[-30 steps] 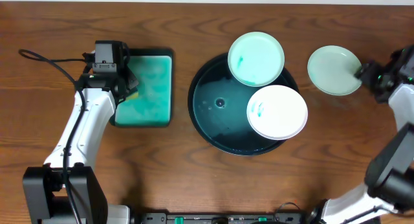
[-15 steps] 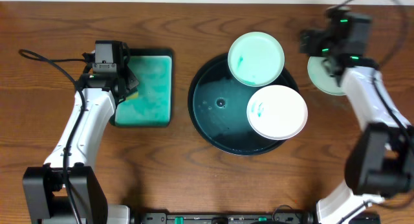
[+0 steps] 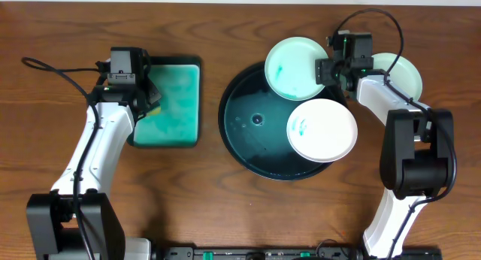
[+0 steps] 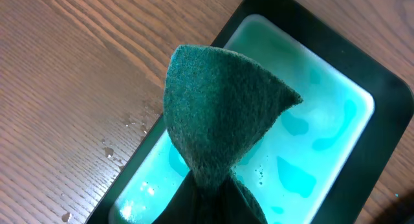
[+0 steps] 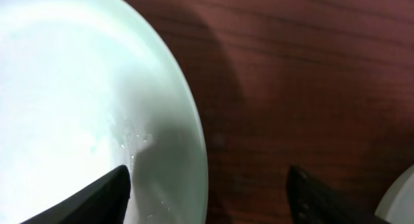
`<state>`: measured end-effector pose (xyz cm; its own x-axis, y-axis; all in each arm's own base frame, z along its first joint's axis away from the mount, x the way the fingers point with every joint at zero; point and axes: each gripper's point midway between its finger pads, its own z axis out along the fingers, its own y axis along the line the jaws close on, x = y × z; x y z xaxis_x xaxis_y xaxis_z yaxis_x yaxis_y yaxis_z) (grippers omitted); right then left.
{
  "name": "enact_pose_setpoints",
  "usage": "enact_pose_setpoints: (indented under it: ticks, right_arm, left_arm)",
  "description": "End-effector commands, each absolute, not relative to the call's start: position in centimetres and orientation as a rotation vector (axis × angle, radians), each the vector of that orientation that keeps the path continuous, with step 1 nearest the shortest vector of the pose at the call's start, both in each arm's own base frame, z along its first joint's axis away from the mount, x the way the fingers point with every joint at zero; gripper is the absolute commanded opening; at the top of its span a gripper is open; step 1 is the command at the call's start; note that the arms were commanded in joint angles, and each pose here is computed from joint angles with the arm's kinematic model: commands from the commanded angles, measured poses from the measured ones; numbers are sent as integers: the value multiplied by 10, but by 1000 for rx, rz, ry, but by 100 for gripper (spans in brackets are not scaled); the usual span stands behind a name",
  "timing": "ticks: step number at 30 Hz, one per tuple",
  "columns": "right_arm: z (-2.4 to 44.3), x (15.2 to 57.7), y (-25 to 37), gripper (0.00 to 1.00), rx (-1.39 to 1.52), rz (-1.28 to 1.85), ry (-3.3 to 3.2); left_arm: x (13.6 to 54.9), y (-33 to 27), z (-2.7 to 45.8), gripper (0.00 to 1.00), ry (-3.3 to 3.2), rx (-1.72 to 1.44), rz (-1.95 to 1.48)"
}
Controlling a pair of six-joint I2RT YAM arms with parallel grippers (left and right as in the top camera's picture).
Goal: Clean dirty plates on tray and stack at the side
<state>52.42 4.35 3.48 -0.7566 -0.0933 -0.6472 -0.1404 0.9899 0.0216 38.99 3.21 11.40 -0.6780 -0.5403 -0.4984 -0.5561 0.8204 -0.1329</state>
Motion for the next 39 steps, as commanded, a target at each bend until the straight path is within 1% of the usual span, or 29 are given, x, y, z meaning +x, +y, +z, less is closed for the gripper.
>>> enact_pose_setpoints:
  ticks: [1, 2, 4, 6, 8, 9, 10, 14, 18, 20, 23, 25, 29, 34, 39]
  right_arm:
    - [29, 525, 49, 70, -178, 132, 2438]
    - [25, 525, 52, 67, -184, 151, 2439]
    - [19, 525, 54, 56, -185, 165, 2446]
    - [16, 524, 54, 39, -184, 166, 2451]
    - [17, 525, 54, 14, -148, 185, 2448]
    - [21, 526, 56, 5, -134, 204, 2439]
    - [24, 527, 58, 1, -131, 220, 2432]
    - [52, 529, 69, 1, -125, 311, 2379]
    - [97, 524, 86, 1, -165, 420, 2305]
    - [112, 519, 94, 1, -192, 457, 2289]
    - [121, 505, 112, 1, -236, 513, 2304]
    - [114, 496, 122, 1, -244, 532, 2346]
    - [87, 478, 142, 1, -247, 574, 2456]
    - [51, 463, 155, 1, -266, 593, 2566]
    - [19, 454, 162, 1, -238, 609, 2648]
  left_arm:
    - [387, 35, 112, 7, 2481, -800, 56]
    - [388, 35, 112, 7, 2480, -800, 55]
    - [388, 35, 112, 7, 2478, -799, 55]
    - [388, 35, 112, 7, 2478, -799, 55]
    - [388, 35, 112, 7, 2478, -799, 55]
    - [388, 35, 112, 7, 2478, -799, 55]
    - [388, 35, 112, 8, 2478, -799, 55]
    - [389, 34, 113, 7, 2474, -796, 52]
    - [389, 33, 113, 7, 2475, -793, 50]
    - [390, 31, 113, 7, 2479, -781, 39]
    - [397, 9, 114, 7, 2515, -658, -86]
    - [402, -6, 117, 7, 2523, -562, -167]
    - [409, -18, 121, 7, 2500, -520, -200]
    - [412, -47, 125, 7, 2503, -438, -304]
    - [411, -74, 127, 7, 2495, -460, -365]
